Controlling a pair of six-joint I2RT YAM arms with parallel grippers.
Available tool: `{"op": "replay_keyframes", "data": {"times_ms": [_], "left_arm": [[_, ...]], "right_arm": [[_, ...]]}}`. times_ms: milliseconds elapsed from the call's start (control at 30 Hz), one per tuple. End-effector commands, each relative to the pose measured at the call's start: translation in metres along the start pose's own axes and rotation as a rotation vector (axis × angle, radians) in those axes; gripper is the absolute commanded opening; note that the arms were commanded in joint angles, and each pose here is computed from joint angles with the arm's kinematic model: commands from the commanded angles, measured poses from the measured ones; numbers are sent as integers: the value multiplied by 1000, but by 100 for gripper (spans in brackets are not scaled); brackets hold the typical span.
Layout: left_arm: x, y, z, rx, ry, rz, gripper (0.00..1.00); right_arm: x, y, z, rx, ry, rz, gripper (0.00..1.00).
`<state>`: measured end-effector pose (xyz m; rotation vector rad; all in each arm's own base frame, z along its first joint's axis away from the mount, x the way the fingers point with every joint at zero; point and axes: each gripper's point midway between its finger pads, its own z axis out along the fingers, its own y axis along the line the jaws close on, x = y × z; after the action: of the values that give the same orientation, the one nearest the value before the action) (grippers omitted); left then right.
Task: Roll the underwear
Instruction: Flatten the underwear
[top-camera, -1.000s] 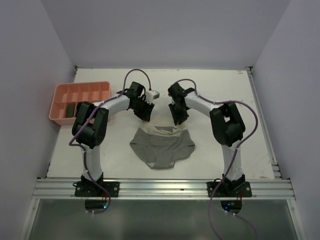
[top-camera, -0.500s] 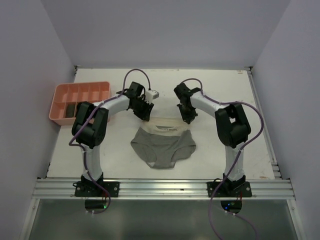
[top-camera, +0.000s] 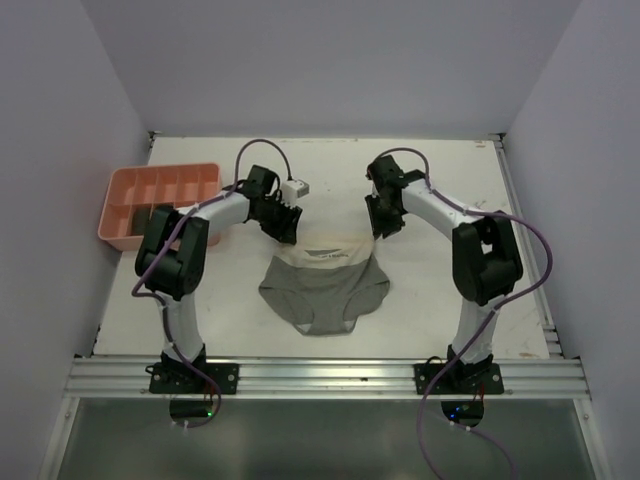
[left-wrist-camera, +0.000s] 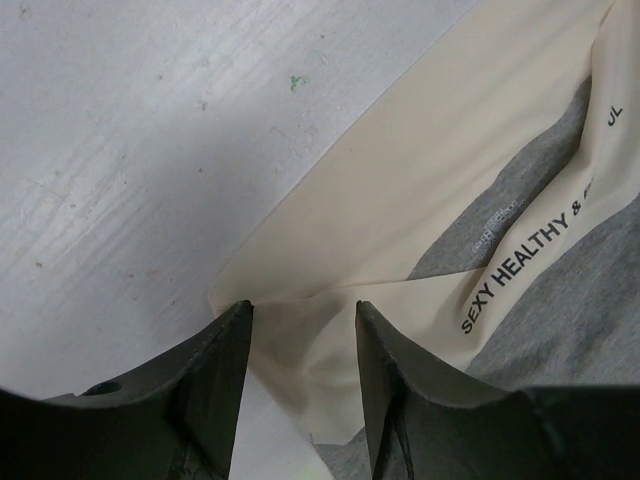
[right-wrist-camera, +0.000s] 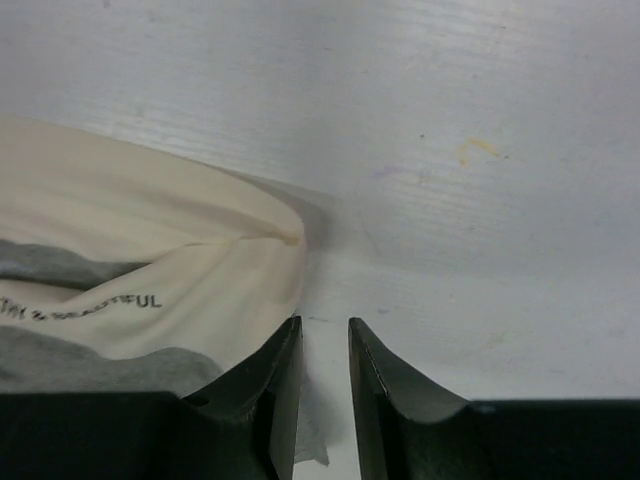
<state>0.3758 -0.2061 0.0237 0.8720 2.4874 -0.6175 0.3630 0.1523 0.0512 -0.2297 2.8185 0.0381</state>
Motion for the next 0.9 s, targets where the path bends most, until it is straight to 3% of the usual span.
{"op": "replay_keyframes", "data": {"times_ms": [0,200,500,700,867], "left_arm": [[-25,1,-27,-20,-123,5,50],[-33,24,-67,-22,-186,-125,53],[37,-8,-80,192,-45,-67,55],[59,-5,-63,166,10,-97,54],[64,-6,-43,142,36,-100,49]], "right_arm": [[-18,31,-27,-163,-68,39,30],[30,39,-34,-253,30,45,35],[52,42,-15,-279,58,55,37],[59,31,8,-198,73,75,28],[75,22,14,-161,96,77,8]]}}
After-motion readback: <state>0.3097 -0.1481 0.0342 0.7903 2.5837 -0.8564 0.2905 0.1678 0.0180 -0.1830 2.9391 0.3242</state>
